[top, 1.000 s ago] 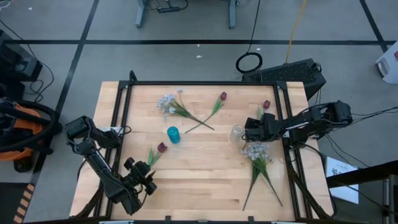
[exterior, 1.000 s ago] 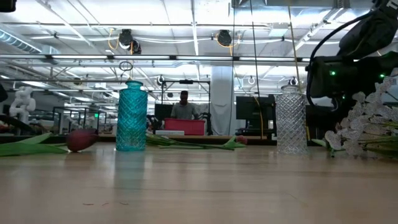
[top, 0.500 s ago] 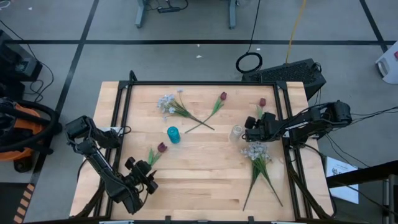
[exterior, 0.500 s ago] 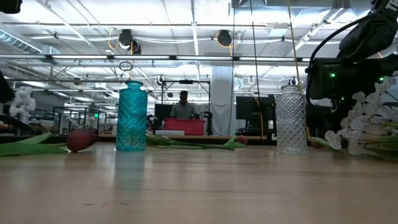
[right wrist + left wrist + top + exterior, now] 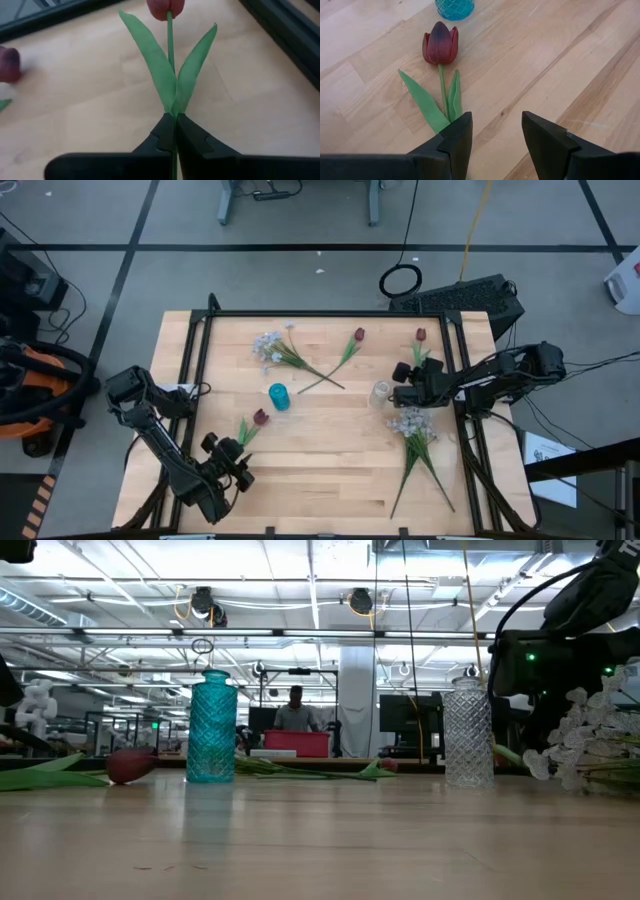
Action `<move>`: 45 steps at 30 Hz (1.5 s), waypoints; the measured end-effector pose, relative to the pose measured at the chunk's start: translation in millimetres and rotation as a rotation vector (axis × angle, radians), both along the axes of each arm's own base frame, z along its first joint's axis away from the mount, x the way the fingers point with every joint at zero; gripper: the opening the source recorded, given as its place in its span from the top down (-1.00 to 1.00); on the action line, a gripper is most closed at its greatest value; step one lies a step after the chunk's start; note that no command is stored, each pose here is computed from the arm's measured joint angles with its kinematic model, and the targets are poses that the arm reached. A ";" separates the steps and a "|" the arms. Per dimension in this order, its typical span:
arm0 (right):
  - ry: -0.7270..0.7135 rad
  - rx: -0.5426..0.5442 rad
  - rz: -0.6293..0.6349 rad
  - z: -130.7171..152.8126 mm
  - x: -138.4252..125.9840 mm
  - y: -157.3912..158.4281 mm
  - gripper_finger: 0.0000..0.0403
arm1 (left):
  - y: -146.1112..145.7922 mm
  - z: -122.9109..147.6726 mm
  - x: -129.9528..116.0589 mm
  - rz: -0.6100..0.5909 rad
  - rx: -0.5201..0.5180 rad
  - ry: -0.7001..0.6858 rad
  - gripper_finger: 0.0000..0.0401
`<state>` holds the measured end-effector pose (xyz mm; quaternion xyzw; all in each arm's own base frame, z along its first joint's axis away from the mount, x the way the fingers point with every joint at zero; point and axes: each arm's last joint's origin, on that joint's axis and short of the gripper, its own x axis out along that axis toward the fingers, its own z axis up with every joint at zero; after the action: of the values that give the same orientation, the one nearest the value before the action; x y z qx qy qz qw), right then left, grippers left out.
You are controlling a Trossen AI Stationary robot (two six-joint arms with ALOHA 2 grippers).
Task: Sort flowers into vase by color
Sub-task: Move the right red tulip to the bottom left of the table
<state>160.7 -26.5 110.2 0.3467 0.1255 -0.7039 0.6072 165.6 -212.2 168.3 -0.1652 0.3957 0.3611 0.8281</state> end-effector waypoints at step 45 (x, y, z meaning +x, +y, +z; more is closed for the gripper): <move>-0.038 -0.485 0.698 254.7 38.9 49.4 1.00 | 46.4 90.9 30.8 -0.174 0.213 -0.401 0.11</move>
<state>199.6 22.9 365.0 0.1433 0.0548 -0.4585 0.8753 196.4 -165.8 259.2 -0.1105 0.1957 0.2880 0.9309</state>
